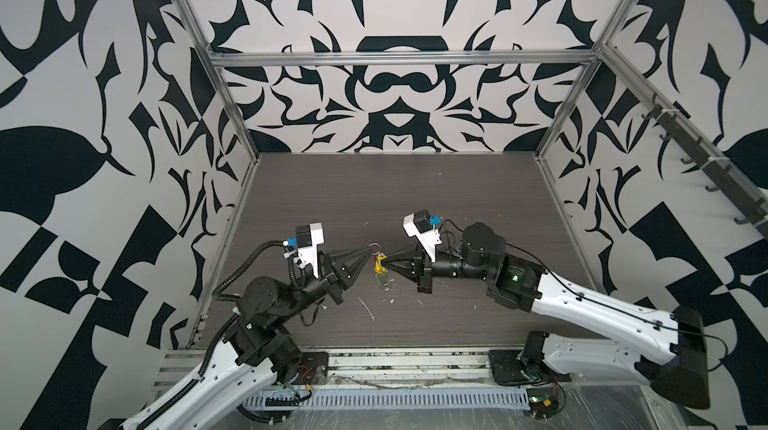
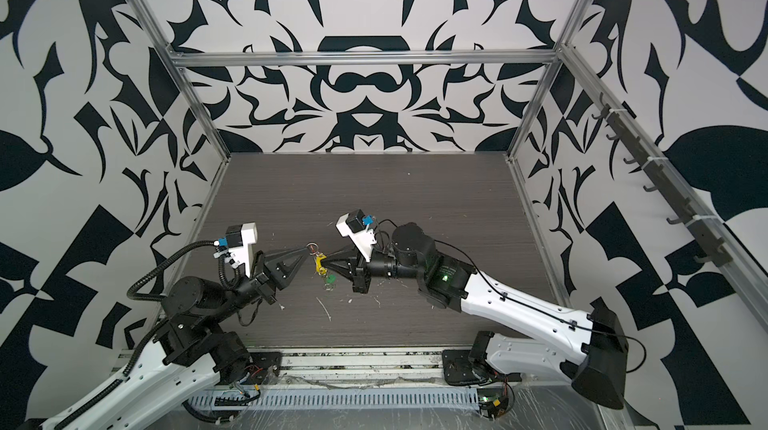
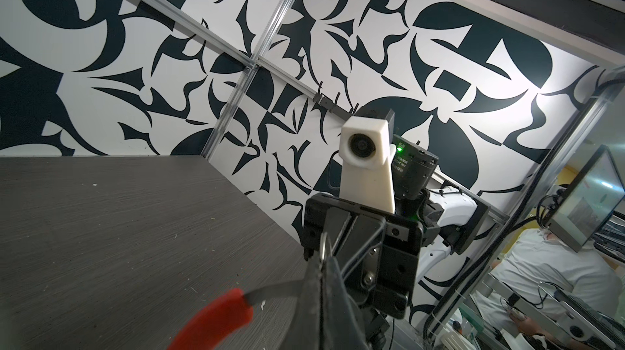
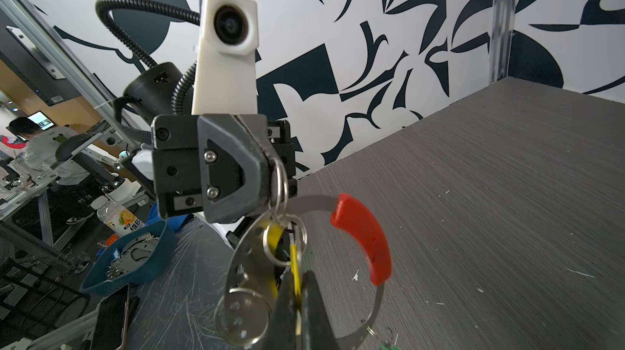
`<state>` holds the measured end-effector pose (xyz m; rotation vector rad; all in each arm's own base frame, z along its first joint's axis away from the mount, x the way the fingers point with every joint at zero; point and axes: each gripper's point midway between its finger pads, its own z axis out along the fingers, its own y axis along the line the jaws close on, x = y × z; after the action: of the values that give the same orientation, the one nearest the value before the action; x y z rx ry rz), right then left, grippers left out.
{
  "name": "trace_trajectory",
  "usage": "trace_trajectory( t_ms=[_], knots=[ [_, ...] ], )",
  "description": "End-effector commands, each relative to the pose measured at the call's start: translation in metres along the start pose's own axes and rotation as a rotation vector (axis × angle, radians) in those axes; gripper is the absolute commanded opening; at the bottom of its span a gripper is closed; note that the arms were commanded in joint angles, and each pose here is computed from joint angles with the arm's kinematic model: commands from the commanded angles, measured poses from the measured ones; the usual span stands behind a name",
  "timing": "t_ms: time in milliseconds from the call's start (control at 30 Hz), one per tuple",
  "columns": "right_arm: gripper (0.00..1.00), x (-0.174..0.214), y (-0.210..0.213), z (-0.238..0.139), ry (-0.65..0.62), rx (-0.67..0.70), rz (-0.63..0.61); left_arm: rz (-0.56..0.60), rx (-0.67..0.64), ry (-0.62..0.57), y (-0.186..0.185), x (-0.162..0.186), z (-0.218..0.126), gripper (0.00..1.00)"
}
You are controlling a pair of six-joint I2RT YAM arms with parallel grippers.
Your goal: Remove the keys from the keyring
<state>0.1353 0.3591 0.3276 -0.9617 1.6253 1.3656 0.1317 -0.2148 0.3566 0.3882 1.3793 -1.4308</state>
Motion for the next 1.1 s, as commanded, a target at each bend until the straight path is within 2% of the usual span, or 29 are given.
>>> trace_trajectory(
  t_ms=[0, 667, 1067],
  knots=[
    [0.00, -0.002, 0.001, -0.004, -0.002, 0.018, -0.015, 0.018, 0.018, -0.033, -0.005, -0.006, -0.004, 0.00],
    [0.00, -0.002, -0.028, -0.014, 0.080, 0.227, -0.094, 0.017, 0.035, -0.021, -0.013, -0.007, -0.011, 0.00],
    [0.00, -0.023, -0.032, -0.026, 0.099, 0.317, -0.194, -0.017, 0.052, 0.039, -0.016, 0.002, -0.009, 0.00]
  ],
)
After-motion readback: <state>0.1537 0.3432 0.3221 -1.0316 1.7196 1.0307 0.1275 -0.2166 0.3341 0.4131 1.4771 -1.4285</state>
